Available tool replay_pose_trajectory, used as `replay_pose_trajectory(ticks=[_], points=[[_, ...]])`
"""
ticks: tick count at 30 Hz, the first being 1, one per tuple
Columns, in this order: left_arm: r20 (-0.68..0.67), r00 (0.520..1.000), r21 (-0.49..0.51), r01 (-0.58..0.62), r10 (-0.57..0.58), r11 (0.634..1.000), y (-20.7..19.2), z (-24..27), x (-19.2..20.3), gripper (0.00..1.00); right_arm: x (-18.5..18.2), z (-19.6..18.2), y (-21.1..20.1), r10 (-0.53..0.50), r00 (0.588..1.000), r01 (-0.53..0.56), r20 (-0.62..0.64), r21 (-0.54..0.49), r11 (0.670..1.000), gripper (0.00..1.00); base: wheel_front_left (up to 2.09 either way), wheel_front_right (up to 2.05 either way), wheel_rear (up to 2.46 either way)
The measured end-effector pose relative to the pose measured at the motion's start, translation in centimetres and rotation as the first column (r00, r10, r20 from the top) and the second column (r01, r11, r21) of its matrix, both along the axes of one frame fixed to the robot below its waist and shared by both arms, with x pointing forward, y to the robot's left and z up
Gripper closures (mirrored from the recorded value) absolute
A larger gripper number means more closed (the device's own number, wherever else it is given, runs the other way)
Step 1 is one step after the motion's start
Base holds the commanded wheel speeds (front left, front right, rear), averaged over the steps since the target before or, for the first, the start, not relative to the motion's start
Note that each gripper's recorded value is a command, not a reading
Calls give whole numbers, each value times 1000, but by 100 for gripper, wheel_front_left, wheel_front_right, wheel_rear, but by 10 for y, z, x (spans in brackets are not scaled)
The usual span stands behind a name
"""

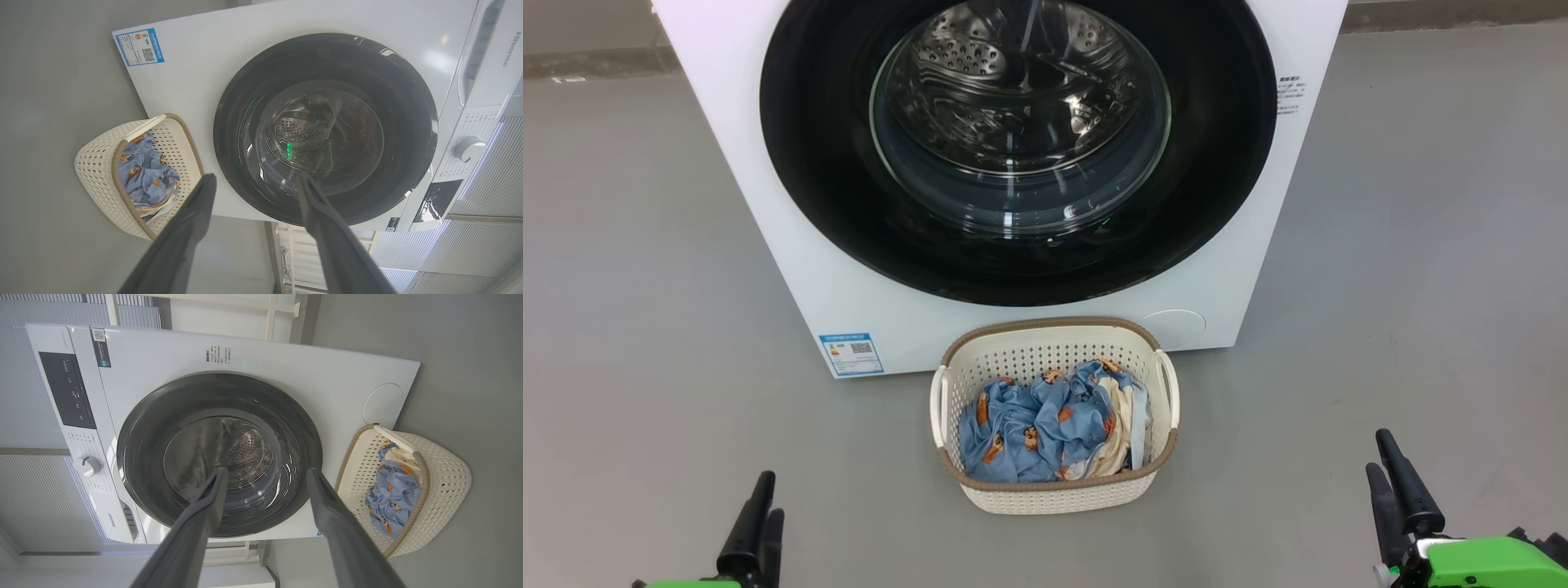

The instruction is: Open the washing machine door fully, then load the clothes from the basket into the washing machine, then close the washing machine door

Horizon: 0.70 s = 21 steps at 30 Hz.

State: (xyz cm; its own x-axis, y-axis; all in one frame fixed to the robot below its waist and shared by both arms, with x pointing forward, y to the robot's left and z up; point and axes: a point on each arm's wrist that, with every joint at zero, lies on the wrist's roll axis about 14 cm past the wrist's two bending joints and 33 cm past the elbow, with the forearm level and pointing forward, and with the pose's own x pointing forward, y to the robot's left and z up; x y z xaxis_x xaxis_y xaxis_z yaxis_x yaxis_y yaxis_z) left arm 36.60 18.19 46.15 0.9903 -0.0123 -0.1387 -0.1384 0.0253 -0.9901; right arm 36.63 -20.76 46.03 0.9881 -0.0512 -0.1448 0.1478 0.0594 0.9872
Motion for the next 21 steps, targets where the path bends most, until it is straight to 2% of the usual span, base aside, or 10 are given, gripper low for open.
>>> replay_pose_trajectory(ticks=[14, 21], points=[[36, 999, 157, 18, -24, 987, 1, 12, 7, 0, 10, 12, 1, 34, 999, -30, 20, -178, 984, 0, 0, 0, 0], [42, 998, 268, 37, -50, 963, 0, 15, 9, 0, 12, 14, 2, 56, 998, -49, 17, -288, 956, 0, 0, 0, 0]])
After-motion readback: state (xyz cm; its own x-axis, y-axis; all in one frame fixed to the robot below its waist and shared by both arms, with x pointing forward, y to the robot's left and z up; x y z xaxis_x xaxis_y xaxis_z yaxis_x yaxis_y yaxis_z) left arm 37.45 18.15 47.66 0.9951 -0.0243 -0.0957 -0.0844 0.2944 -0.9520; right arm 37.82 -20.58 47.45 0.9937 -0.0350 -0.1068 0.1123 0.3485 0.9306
